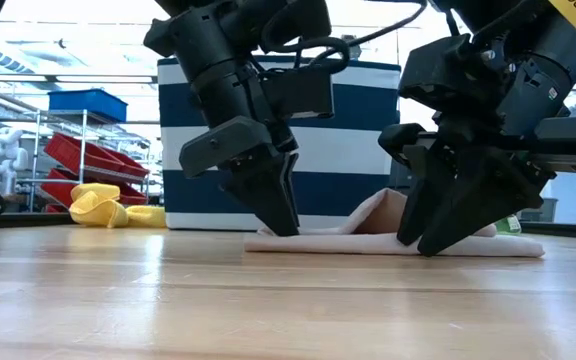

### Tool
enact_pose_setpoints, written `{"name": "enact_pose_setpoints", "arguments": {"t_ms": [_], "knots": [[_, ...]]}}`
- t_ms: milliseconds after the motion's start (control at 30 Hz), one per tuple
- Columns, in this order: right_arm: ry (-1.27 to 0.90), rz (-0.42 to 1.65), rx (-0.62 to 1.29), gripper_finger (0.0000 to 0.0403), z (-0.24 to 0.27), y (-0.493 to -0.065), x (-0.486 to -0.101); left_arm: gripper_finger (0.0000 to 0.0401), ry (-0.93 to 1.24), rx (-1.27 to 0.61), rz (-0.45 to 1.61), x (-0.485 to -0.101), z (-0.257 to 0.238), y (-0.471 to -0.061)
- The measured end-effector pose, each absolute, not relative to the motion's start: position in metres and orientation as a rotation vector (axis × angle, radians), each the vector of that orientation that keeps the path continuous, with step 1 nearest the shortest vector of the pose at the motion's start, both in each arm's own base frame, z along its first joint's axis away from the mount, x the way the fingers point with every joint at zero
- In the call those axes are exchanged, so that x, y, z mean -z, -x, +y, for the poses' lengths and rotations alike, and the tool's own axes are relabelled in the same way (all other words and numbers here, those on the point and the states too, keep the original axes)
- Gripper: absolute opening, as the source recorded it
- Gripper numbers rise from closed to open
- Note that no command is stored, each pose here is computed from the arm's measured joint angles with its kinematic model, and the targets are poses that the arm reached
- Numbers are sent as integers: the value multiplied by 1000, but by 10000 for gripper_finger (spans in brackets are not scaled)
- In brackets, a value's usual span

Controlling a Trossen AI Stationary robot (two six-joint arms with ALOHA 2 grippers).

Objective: Fold towel
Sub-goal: Fold the brown towel

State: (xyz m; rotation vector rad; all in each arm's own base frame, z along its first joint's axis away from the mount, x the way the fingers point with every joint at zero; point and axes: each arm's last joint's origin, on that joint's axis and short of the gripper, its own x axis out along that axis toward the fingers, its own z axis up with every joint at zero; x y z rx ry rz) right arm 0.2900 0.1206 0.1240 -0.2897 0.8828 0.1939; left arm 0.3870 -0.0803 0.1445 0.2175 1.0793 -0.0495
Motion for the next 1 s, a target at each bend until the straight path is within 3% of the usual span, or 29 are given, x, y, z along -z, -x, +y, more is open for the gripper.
{"name": "enact_pose_setpoints", "arguments": {"t_ms": [133,200,700,1000], "knots": [[290,882,-194,100,121,-290,-124,21,-246,67,1092,-144,-81,-386],[290,882,-193,100,121,-290,-124,8,-262,77,1095,-144,-81,-385],[311,857,-96,100,113,-294,-126,1,-300,103,1098,-146,-88,-382],[201,812,-235,100,119,-298,-129,1,-385,57,1117,-162,-90,-386]]}}
